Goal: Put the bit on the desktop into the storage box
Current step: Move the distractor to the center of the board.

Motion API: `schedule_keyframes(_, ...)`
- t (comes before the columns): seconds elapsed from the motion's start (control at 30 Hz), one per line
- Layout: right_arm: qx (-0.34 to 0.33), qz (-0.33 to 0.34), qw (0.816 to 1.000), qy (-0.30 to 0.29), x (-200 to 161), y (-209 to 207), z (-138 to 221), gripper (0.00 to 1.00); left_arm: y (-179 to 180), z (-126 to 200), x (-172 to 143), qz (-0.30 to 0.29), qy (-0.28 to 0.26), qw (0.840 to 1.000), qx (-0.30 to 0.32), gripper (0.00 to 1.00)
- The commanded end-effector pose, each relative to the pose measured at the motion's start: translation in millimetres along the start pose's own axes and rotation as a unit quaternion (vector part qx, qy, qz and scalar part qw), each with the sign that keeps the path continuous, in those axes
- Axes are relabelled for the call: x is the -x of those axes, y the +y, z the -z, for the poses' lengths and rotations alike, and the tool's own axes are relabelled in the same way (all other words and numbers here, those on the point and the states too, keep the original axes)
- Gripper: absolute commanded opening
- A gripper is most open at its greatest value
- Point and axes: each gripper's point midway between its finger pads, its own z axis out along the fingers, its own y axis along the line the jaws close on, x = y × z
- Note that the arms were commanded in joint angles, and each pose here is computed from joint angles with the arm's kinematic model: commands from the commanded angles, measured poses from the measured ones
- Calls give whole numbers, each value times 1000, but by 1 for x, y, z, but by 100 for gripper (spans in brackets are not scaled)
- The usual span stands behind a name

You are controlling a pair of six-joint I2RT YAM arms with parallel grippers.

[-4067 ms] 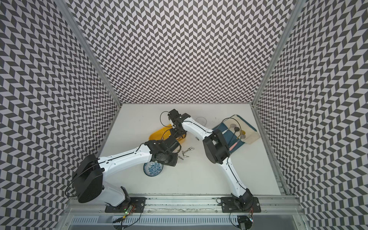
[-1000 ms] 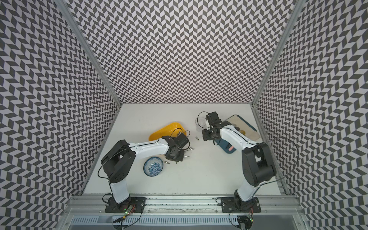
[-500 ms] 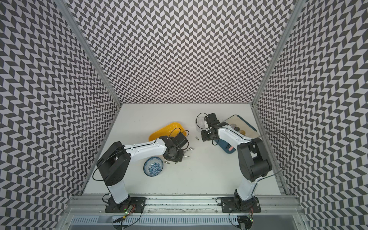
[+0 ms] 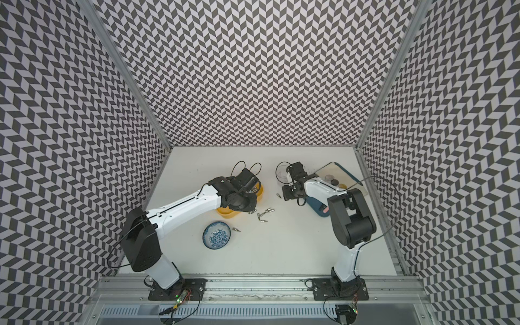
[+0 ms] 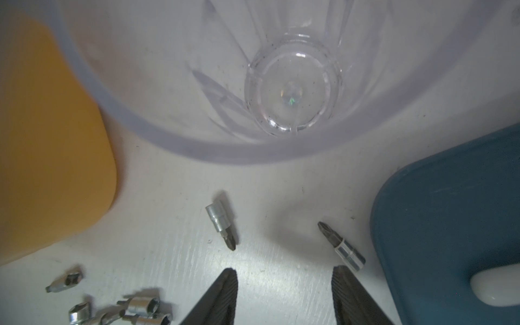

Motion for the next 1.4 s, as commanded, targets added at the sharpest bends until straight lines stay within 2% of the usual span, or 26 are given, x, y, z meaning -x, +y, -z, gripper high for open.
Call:
schedule_keyframes(0.0,1,7,1000,-30,17,-2,-3,58,10,19,4,0,-6,1000,3,0)
schedule_keyframes(0.4,-9,7,1000,-22,14,-7,-16,58,31,24,4,14,-10,1000,11,0)
schedule_keyframes(0.9,-22,7,999,-49,30,-10,-2,57,35,23,2,17,-8,1000,9,0)
schedule_keyframes(1.37,-53,-3,998,-38,23,-26,4,57,36,21,-2,18,-6,1000,6,0)
